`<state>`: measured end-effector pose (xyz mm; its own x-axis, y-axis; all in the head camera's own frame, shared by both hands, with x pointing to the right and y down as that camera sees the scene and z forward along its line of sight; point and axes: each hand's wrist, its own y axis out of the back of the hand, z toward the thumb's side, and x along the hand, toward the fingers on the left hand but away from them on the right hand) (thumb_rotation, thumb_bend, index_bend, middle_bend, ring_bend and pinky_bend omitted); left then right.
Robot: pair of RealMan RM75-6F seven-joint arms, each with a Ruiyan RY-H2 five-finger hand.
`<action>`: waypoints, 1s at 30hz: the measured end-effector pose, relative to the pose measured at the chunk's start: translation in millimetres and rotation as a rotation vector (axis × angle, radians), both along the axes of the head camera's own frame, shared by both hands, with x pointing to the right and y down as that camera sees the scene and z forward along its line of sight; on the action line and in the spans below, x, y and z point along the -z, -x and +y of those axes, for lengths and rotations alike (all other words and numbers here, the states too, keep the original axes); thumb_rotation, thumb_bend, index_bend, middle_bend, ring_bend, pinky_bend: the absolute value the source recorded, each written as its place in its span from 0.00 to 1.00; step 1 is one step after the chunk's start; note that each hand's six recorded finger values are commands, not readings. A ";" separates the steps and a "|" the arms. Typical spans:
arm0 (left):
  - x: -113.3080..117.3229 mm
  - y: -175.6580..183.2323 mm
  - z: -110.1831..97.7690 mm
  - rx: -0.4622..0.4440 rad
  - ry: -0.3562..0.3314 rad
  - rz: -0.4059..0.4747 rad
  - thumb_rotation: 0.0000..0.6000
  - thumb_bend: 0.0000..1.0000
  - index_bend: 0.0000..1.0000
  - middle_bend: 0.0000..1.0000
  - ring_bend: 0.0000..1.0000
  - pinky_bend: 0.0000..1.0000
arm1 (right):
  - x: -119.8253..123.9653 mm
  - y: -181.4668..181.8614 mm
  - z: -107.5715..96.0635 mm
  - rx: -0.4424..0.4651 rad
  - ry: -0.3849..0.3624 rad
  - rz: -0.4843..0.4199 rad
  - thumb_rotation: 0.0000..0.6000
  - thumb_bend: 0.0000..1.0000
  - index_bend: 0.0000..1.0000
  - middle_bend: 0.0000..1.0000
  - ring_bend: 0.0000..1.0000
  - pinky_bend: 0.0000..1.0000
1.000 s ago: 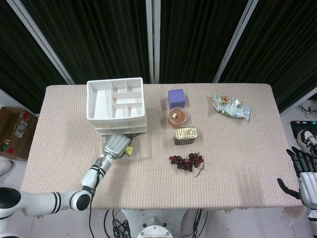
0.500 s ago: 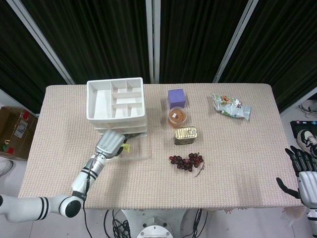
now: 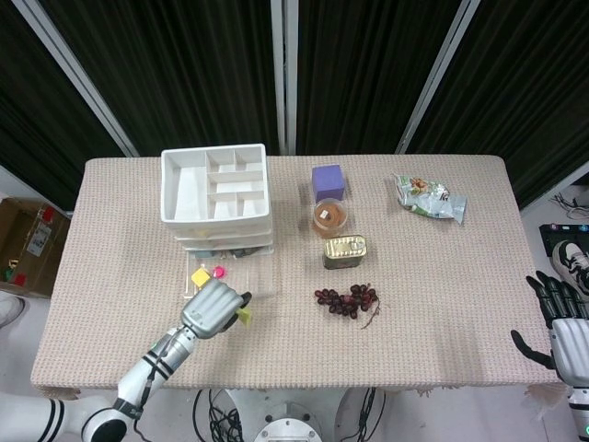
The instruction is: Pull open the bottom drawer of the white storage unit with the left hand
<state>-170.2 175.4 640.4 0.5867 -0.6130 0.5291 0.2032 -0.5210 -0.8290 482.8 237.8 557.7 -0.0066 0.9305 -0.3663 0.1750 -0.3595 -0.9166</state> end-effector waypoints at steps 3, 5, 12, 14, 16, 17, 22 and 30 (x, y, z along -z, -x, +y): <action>-2.7 -7.9 9.7 -0.035 0.023 -0.007 1.00 0.24 0.30 0.69 0.80 0.98 | 2.2 -1.3 1.1 -0.004 -0.004 0.003 1.00 0.21 0.00 0.01 0.00 0.00; -4.5 -10.2 13.4 -0.045 0.040 -0.018 1.00 0.21 0.22 0.61 0.72 0.94 | 2.9 -1.9 1.8 -0.007 -0.005 0.003 1.00 0.21 0.00 0.01 0.00 0.00; 4.3 -2.6 8.3 0.027 0.048 0.001 1.00 0.16 0.17 0.47 0.54 0.71 | 3.7 -4.0 2.7 -0.014 -0.008 0.000 1.00 0.21 0.00 0.01 0.00 0.00; 10.4 9.4 0.4 0.098 0.034 0.022 1.00 0.15 0.17 0.47 0.54 0.71 | 3.6 -4.6 2.5 -0.013 -0.008 -0.001 1.00 0.21 0.00 0.01 0.00 0.00; 16.3 25.1 -7.1 0.176 0.021 0.042 1.00 0.15 0.19 0.47 0.54 0.69 | 3.5 -5.1 1.9 -0.012 -0.008 -0.003 1.00 0.21 0.00 0.01 0.00 0.00; 20.1 38.5 -11.7 0.235 0.012 0.053 1.00 0.15 0.21 0.48 0.54 0.68 | 3.4 -5.3 1.7 -0.011 -0.008 -0.004 1.00 0.21 0.00 0.01 0.00 0.00; 32.4 114.3 -20.1 0.501 -0.042 0.059 1.00 0.15 0.24 0.46 0.50 0.58 | 1.9 -7.5 0.7 -0.012 -0.009 -0.010 1.00 0.21 0.00 0.01 0.00 0.00; 30.2 243.2 -7.5 0.731 -0.162 -0.097 1.00 0.14 0.18 0.28 0.32 0.32 | -1.0 -6.5 0.3 0.003 -0.017 -0.028 1.00 0.21 0.00 0.02 0.00 0.00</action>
<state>-413.4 167.9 610.3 -0.0442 -0.9027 0.4280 -0.0714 -0.4245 -0.9026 489.3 238.1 558.8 0.0059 0.9367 -0.3502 0.1999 -0.3442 -0.9174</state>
